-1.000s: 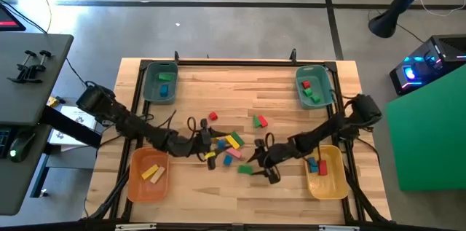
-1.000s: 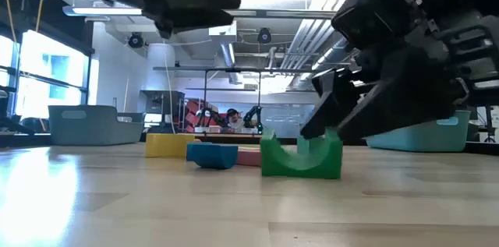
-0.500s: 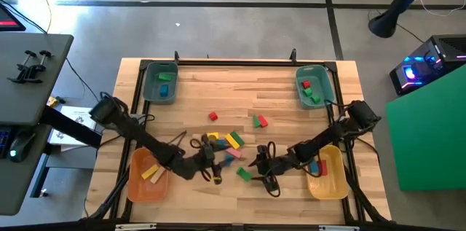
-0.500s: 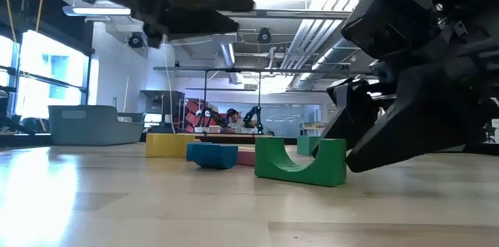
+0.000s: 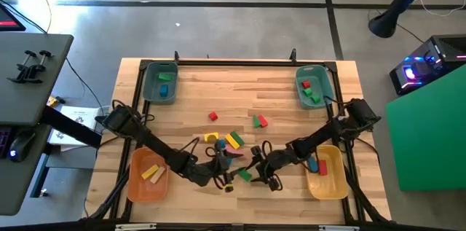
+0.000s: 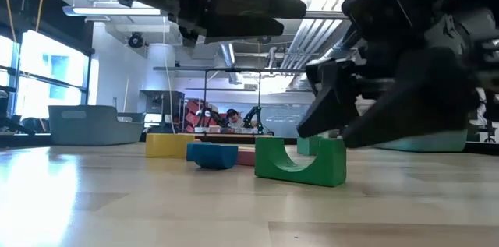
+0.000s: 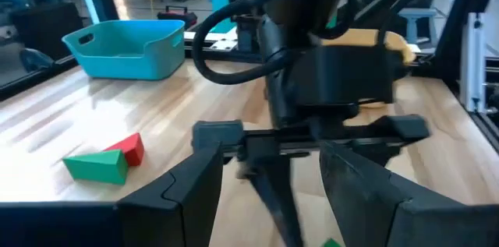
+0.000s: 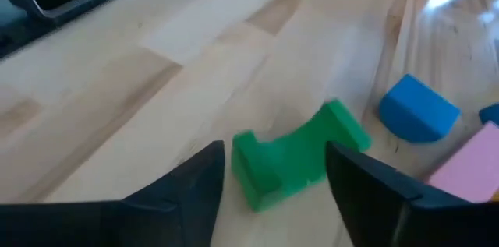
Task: Sort blocks by size
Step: Put the green arch block into the yellow bin
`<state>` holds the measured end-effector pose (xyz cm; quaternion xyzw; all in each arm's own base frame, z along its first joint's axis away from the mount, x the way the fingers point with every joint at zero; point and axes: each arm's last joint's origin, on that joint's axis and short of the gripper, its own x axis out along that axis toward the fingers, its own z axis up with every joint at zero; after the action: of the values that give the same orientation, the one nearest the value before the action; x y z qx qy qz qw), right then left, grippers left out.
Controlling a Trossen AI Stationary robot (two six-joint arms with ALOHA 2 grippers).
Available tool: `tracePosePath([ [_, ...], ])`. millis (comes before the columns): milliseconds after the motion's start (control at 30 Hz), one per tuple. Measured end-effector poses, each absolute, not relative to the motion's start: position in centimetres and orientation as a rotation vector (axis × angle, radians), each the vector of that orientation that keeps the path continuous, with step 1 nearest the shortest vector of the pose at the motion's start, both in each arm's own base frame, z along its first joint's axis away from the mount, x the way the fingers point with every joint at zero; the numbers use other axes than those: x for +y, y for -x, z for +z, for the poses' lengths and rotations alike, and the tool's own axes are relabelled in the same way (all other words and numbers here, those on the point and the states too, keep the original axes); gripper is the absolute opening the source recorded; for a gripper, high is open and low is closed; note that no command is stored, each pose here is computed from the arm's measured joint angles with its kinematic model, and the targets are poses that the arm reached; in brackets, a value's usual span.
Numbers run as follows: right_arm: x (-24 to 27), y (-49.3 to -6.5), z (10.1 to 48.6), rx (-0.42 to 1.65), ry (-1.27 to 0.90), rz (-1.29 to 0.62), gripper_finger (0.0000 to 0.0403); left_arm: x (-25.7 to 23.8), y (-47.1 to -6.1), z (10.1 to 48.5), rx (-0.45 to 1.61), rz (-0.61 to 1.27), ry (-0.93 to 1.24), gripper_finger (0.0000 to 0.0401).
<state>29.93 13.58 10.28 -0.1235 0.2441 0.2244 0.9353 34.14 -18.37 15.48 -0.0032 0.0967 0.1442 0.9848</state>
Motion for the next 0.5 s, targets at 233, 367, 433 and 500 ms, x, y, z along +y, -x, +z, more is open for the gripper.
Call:
tracePosePath([
  [233, 13.12, -30.15, 10.32, 0.494, 0.248, 0.499, 0.0106, -17.93, -34.34, 15.37, 0.202, 0.302, 0.016, 0.02],
  [367, 13.19, -30.13, 10.34, 0.492, 0.238, 0.517, 0.0068, -17.94, -34.34, 15.35, 0.204, 0.302, 0.015, 0.02],
  [433, 13.2, -30.12, 10.34, 0.492, 0.238, 0.518, 0.0062, -17.95, -34.34, 15.36, 0.203, 0.302, 0.018, 0.02],
  [500, 13.2, -30.12, 10.33, 0.493, 0.238, 0.519, 0.0061, -17.95, -34.34, 15.39, 0.2, 0.302, 0.021, 0.02],
])
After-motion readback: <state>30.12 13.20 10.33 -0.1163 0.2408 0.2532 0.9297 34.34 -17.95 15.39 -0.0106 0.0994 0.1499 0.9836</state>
